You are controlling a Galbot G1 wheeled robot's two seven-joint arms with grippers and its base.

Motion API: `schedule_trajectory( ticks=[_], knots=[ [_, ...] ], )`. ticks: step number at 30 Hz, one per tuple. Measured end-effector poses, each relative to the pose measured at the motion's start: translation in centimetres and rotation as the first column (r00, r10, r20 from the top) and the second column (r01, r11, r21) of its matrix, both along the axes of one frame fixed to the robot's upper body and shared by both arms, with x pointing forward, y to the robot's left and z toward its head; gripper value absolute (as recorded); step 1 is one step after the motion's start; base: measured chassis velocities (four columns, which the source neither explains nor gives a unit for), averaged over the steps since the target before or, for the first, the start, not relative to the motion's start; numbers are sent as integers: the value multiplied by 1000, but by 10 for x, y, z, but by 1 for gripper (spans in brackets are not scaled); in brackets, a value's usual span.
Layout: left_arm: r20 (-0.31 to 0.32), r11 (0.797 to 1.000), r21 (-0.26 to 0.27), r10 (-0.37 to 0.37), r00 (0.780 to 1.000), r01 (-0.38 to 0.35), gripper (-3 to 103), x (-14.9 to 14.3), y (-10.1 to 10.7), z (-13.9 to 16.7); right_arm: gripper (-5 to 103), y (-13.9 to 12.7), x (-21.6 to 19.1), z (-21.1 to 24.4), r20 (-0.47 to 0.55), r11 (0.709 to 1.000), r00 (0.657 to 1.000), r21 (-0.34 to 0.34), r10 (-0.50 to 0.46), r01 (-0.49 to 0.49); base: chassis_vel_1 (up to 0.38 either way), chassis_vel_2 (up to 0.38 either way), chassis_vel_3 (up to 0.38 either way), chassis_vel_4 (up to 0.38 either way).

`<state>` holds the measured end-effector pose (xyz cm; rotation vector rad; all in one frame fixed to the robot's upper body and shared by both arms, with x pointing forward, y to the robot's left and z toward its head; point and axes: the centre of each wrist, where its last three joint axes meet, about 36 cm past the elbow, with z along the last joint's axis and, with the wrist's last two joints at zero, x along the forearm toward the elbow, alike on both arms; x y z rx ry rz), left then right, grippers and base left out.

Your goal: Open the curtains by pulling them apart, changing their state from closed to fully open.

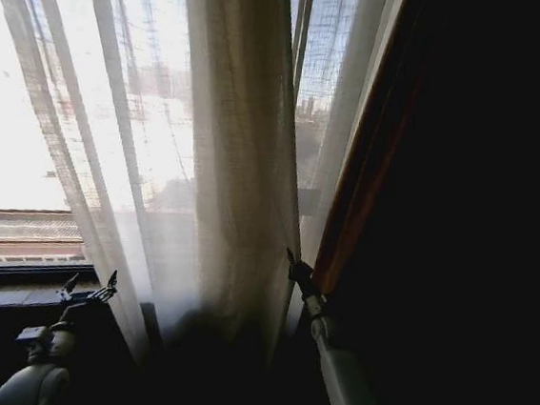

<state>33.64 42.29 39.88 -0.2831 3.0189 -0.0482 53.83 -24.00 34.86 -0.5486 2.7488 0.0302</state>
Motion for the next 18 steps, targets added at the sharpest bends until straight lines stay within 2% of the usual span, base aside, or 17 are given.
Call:
schedule_trajectory(
  ticks=[3,8,10,11,13,14,16,17,18],
  knots=[
    [0,1000,0,0,1000,0,100,0,0,0,0,-1,2,0,8,1000,1000,-9,-7,7,-74,-23,63,5],
    [0,1000,0,1,1000,-1,100,0,0,0,0,-6,5,0,4,996,998,-68,-56,56,37,-7,-15,9],
    [0,1000,0,1,1000,-1,100,0,0,0,0,-9,6,1,-19,988,992,-101,-122,120,60,26,-52,16],
    [0,1000,0,1,1000,-1,100,0,0,0,0,-15,8,2,-38,974,982,-137,-186,179,0,0,0,0],
    [0,1000,0,1,1000,-1,100,0,0,0,0,-17,9,3,-43,969,978,-147,-206,198,0,0,0,0],
    [0,1000,0,1,1000,-1,100,0,0,0,0,-26,15,4,-55,951,960,-168,-273,260,0,0,0,0],
    [0,1000,0,1,1000,-1,100,0,0,0,0,-39,25,5,-65,927,935,-171,-349,334,0,0,0,0],
    [0,1000,0,1,1000,-1,100,0,0,0,0,-39,25,5,-65,927,935,-171,-349,334,0,0,0,0],
    [0,1000,0,1,1000,-1,100,0,0,0,0,-46,31,5,-68,913,921,-171,-385,369,0,0,0,0]
  ],
)
